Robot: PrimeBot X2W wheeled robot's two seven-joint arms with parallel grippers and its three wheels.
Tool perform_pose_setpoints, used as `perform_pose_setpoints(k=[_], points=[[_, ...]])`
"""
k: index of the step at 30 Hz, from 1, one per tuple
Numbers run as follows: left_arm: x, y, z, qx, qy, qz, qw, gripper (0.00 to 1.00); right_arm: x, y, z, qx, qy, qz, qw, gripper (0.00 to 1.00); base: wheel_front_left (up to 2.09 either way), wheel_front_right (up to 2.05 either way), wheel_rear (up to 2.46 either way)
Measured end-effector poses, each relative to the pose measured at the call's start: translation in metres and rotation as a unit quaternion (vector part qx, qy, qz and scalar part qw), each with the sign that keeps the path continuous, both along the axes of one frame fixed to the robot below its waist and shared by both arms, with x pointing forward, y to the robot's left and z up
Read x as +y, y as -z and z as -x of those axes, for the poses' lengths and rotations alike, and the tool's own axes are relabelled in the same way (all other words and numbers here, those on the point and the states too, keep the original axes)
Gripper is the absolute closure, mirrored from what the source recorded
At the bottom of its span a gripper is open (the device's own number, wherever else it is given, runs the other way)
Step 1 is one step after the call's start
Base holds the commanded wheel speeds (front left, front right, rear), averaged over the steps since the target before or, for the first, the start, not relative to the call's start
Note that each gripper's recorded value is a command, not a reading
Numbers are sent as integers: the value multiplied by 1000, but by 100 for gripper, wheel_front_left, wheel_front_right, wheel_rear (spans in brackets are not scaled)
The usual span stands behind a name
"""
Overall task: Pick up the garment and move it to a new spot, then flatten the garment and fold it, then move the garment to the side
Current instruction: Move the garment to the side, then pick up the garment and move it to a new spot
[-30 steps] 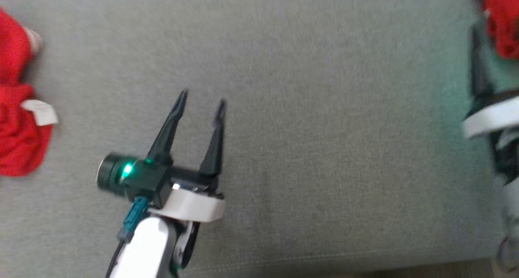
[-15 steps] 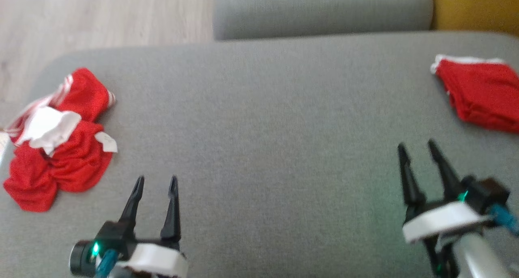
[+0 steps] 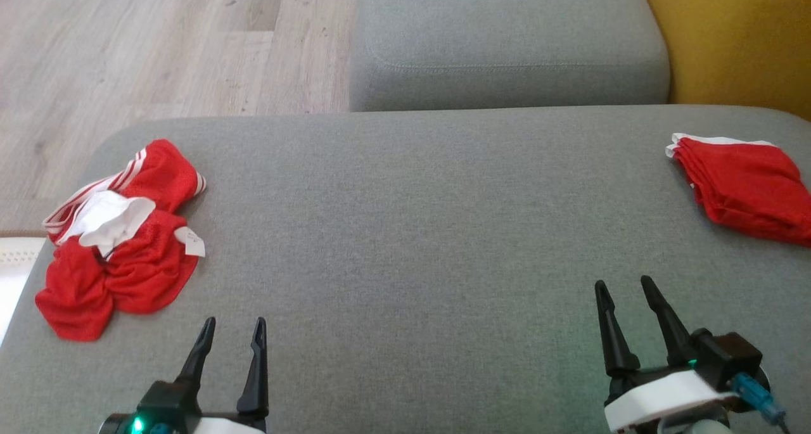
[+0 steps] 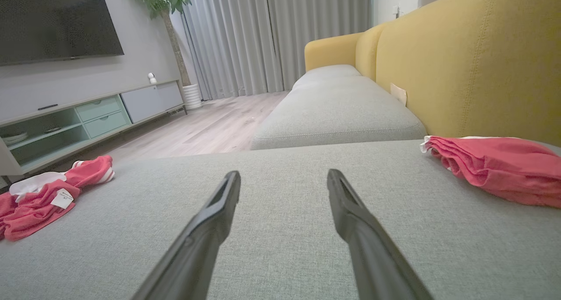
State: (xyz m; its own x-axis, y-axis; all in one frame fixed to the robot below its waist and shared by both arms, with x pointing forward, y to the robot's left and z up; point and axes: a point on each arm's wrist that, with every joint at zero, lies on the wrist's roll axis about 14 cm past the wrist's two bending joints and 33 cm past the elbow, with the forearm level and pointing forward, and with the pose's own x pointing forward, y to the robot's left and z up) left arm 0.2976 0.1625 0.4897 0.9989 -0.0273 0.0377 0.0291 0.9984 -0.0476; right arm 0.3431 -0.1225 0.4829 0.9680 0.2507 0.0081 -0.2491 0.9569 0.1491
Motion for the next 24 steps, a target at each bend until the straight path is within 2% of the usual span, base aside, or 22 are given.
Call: perform_pose_setpoints(k=[24], points=[[-3, 5, 5, 5, 12, -8, 1000, 0, -3, 5, 18, 5, 10, -4, 1000, 0, 0, 0, 0]])
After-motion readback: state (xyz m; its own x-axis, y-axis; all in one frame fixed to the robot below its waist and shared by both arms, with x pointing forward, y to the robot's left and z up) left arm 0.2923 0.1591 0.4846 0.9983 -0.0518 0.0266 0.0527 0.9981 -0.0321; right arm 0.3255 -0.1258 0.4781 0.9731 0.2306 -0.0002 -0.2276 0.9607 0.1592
